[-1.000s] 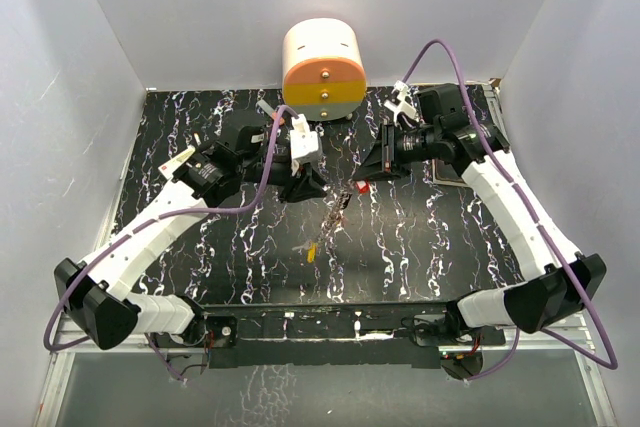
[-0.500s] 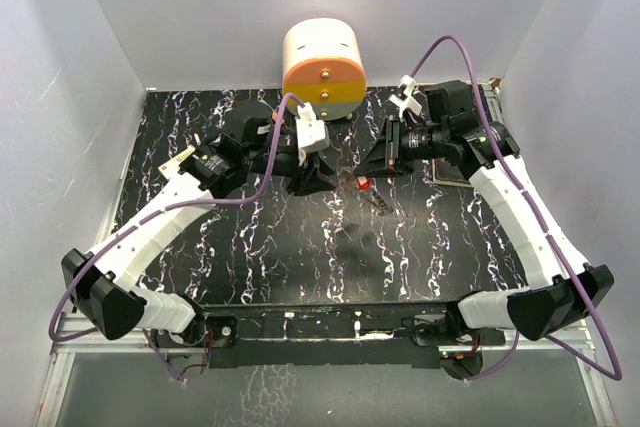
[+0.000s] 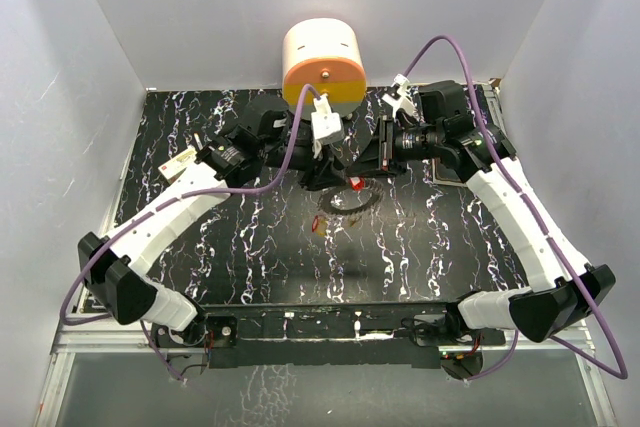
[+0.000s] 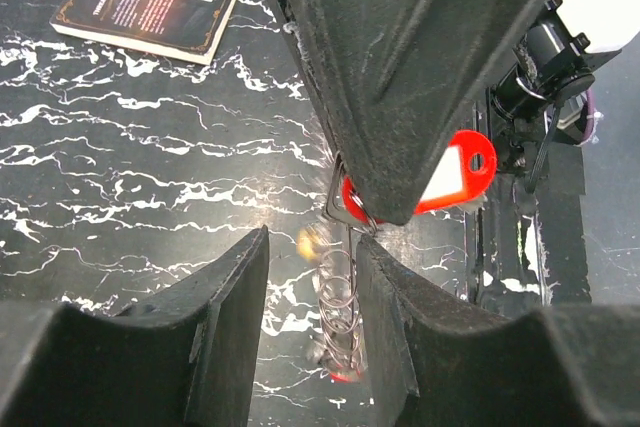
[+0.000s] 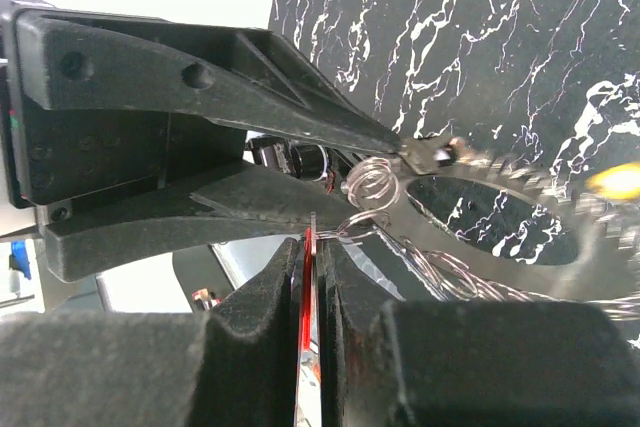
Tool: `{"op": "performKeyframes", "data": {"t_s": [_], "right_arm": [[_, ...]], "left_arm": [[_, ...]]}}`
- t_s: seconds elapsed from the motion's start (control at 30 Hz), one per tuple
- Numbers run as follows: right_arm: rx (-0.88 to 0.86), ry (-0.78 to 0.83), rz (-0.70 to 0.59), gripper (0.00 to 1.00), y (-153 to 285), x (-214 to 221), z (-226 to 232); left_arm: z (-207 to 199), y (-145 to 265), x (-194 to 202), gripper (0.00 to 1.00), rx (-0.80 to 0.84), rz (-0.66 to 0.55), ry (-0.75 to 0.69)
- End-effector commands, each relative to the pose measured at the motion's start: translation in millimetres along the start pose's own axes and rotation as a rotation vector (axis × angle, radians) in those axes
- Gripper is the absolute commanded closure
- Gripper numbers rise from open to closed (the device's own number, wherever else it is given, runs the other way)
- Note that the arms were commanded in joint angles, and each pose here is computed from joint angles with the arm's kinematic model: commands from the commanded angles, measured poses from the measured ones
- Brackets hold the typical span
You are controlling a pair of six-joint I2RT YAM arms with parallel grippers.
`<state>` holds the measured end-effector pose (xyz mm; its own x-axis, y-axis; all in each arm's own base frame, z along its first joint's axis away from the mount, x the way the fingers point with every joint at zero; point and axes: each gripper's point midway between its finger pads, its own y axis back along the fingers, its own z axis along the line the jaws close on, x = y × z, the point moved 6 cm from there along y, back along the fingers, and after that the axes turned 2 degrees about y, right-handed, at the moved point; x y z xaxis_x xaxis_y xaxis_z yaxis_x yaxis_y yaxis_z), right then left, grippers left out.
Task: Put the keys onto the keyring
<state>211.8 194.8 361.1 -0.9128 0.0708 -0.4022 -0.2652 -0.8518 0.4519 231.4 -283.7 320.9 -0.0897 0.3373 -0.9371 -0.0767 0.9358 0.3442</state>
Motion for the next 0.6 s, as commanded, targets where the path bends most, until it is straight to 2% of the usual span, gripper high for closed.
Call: {"op": "performKeyframes", "data": {"t_s": [0.0,0.3,0.57], "right_arm": [[-0.084,0.086,-0.083,0.92,10.1,-7.5,25.9],[-0.084,0.086,-0.078,0.92,6.0,-6.6,25.0],[-0.073,0.089,-0.083,0.92,7.1,-5.5,23.9]], "left_arm": [[-3.1,-0.2,-13.2,0.61,0.011,-0.012,0.000],[-7.1,-1.7,-10.2,0.63,0.035,0.000,-0.015],[-3.6,10.9,-10.8,0.64,-0.025,0.047,-0.118]]}}
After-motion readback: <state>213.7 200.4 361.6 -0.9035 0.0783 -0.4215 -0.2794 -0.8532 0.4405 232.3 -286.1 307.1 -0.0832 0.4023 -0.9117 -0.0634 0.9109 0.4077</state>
